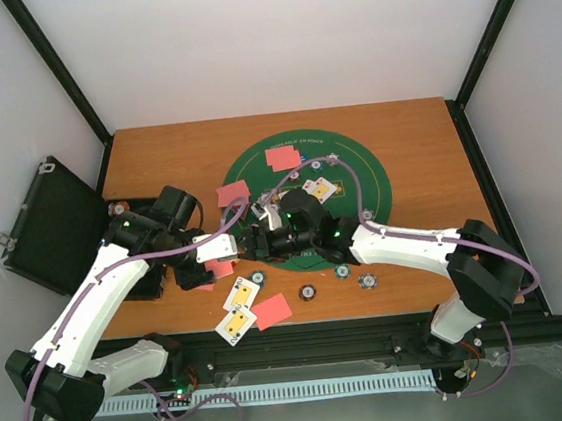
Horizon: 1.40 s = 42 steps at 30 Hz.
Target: Distribute texas hold em gaming equipment
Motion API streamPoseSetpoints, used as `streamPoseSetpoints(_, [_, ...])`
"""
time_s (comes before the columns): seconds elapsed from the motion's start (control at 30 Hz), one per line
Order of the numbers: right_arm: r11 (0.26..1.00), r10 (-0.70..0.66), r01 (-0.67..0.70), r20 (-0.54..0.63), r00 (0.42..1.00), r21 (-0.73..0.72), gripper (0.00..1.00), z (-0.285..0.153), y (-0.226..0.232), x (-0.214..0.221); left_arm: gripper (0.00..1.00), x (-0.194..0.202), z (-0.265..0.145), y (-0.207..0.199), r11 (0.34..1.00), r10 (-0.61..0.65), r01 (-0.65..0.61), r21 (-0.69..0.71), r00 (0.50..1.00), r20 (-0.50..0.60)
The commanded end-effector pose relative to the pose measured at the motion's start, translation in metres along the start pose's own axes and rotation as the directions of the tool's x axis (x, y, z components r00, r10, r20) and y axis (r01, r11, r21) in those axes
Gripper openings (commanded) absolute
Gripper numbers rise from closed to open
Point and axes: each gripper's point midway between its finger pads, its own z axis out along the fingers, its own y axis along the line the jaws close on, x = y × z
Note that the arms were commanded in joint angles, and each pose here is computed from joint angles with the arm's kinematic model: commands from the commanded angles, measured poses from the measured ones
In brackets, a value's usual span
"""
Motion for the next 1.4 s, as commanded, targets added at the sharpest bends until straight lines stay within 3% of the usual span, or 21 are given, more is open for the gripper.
streamPoseSetpoints(0.0, [0.994, 0.000, -0.004, -0.036, 0.999, -0.109, 0.91, 0.018, 0.020, 0.007, 0.17, -0.013, -0.011, 0.002, 1.000, 0.011, -0.011, -0.002, 0.999, 0.047])
streamPoseSetpoints(0.33, [0.980, 0.002, -0.022, -0.098, 0.995, -0.199, 0.89, 0.054, 0.034, 0.015, 0.17, -0.017, -0.014, -0.002, 1.000, 0.009, -0.010, 0.018, 0.998, 0.064])
streamPoseSetpoints(0.63, [0.981, 0.044, -0.064, -0.112, 0.993, -0.182, 0.86, 0.065, 0.018, 0.017, 0.17, -0.014, -0.014, -0.003, 1.000, 0.013, -0.014, 0.014, 0.998, 0.062])
streamPoseSetpoints(1.2, [0.981, 0.167, -0.173, -0.071, 0.983, -0.093, 0.52, 0.047, -0.046, 0.019, 0.17, -0.020, -0.021, -0.006, 1.000, 0.008, -0.010, 0.027, 0.996, 0.085])
streamPoseSetpoints(1.37, [0.986, 0.148, -0.153, -0.061, 0.987, -0.071, 0.48, 0.037, -0.047, 0.021, 0.17, -0.021, -0.020, -0.005, 1.000, 0.009, -0.011, 0.026, 0.996, 0.088])
